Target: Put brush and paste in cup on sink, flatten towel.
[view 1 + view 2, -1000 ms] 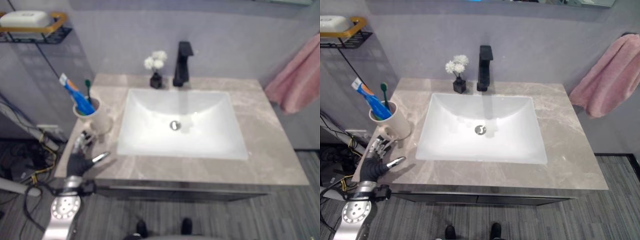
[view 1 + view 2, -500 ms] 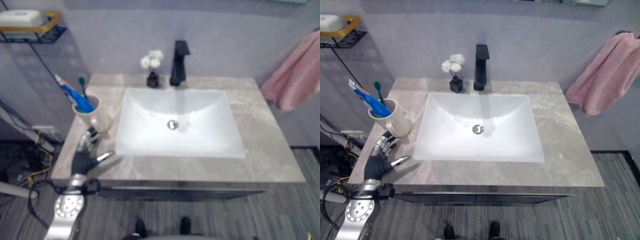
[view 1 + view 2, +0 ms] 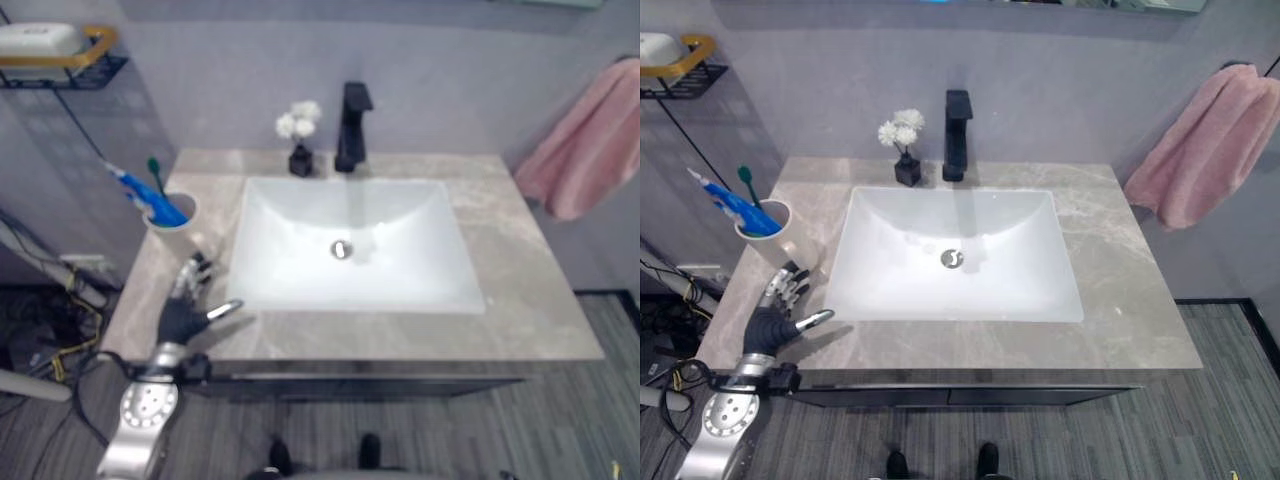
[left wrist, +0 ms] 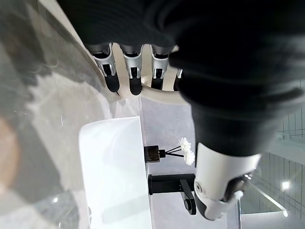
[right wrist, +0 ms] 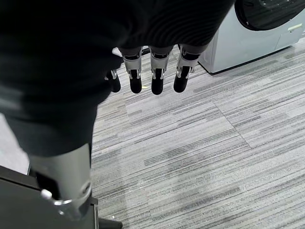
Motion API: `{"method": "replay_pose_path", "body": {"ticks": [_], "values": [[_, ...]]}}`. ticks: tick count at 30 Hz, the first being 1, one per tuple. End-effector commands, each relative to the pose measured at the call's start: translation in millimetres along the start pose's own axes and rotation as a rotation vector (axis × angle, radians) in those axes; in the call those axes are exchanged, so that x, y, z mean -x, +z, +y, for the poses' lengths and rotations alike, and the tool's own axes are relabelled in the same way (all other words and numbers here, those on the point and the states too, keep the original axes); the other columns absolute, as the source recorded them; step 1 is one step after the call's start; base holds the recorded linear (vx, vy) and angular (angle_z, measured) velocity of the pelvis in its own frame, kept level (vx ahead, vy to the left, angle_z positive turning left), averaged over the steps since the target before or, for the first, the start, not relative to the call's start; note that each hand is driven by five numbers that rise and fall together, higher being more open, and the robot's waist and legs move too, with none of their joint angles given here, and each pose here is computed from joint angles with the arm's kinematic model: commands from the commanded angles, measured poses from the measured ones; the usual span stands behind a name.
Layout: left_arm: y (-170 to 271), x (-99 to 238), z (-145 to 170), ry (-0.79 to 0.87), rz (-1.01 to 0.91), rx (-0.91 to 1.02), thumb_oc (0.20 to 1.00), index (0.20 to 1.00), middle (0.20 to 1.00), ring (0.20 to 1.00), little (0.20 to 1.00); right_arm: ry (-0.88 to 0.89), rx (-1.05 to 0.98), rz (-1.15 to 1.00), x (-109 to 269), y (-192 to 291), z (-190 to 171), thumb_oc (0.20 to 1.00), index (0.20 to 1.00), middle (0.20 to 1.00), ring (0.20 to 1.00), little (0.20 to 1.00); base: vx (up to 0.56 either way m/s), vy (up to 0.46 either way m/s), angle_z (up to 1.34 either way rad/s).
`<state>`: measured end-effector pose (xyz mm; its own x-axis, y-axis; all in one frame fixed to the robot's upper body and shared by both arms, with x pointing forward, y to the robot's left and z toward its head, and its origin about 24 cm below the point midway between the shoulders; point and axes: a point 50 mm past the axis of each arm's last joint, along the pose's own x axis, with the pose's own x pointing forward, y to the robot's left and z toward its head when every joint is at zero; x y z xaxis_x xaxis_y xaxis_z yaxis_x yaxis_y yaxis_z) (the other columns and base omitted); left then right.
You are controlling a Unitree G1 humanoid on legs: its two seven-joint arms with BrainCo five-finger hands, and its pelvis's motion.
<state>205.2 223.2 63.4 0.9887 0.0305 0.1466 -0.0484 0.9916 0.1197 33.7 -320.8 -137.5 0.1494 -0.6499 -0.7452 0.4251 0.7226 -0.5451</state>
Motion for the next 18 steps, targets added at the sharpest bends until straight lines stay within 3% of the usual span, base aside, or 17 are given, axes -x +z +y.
{"method": "replay_pose_path", "body": {"ticks": [1,18], "values": [[35.4,-16.0,-2.8,-0.023,-0.191,-0.004,1.0,1.0,1.0,1.0,1.0,-0.012,0.022,-0.019,-1.3,9.8,3.7,1.0,1.0,1.0,1.0,1.0,0.0,0.0,0.0],[44.8,-36.5,4.9,0.068,-0.255,-0.049,1.0,1.0,1.0,1.0,1.0,0.011,0.016,-0.044,0.1,13.2,9.9,1.0,1.0,1.0,1.0,1.0,0.02,0.005,-0.03]]}}
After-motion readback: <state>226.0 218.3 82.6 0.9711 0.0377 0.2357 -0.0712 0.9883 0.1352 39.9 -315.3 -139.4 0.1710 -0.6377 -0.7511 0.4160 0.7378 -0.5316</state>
